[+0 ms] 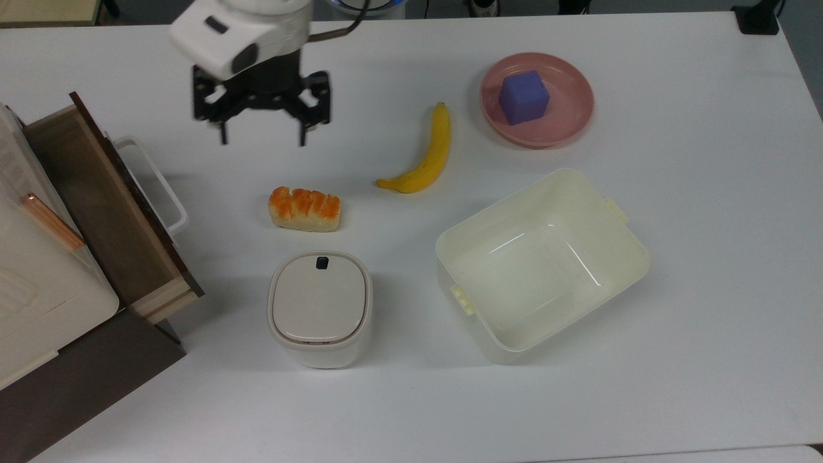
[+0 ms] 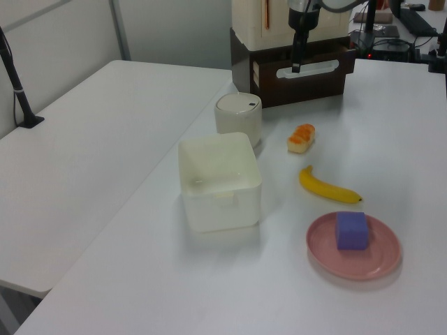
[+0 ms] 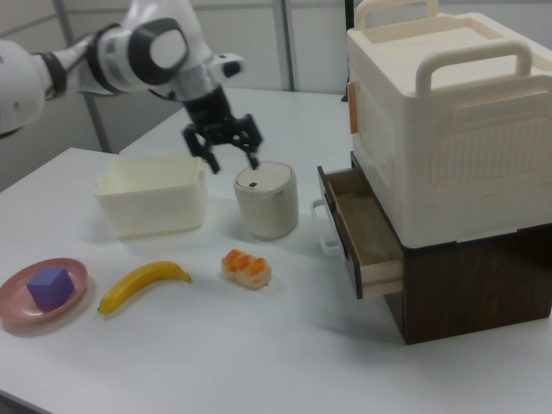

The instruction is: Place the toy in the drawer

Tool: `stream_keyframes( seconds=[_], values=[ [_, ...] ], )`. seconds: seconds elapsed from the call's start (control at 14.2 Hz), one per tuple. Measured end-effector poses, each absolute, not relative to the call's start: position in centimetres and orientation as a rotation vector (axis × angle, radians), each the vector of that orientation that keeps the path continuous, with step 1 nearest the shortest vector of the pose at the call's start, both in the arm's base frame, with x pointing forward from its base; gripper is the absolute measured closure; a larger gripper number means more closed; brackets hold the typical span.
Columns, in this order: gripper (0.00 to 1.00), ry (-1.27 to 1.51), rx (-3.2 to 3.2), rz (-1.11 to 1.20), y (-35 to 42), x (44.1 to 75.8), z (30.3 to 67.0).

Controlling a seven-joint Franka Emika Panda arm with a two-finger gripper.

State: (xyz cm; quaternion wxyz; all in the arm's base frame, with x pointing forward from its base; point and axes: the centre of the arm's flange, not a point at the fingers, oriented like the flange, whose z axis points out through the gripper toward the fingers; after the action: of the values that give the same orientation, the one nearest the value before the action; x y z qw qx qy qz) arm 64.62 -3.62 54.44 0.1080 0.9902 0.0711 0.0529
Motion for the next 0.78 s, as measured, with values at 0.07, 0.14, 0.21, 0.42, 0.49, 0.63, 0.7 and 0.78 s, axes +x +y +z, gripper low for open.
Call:
stream_keyframes(
  seconds=[0.07, 0.14, 0.21, 0.42, 0.49, 0.63, 0.7, 0.78],
  values=[
    [0.05, 0.17, 2.943, 0.14, -2.3, 64.1, 54.9],
    [0.04, 0.118, 2.978, 0.128, -1.0, 63.6, 55.4],
    [0.02, 0.067, 3.001, 0.116, 0.3, 63.0, 55.9],
    [0.0, -0.009, 3.018, 0.058, 3.1, 60.9, 57.9],
    [0.0, -0.012, 3.024, 0.053, 3.2, 60.6, 58.3],
    [0.0, -0.016, 3.035, 0.04, 3.3, 60.1, 58.8],
    [0.0, -0.023, 3.037, 0.041, 3.2, 59.9, 59.1],
    [0.0, -0.033, 3.037, 0.043, 2.9, 59.8, 59.3]
  ],
)
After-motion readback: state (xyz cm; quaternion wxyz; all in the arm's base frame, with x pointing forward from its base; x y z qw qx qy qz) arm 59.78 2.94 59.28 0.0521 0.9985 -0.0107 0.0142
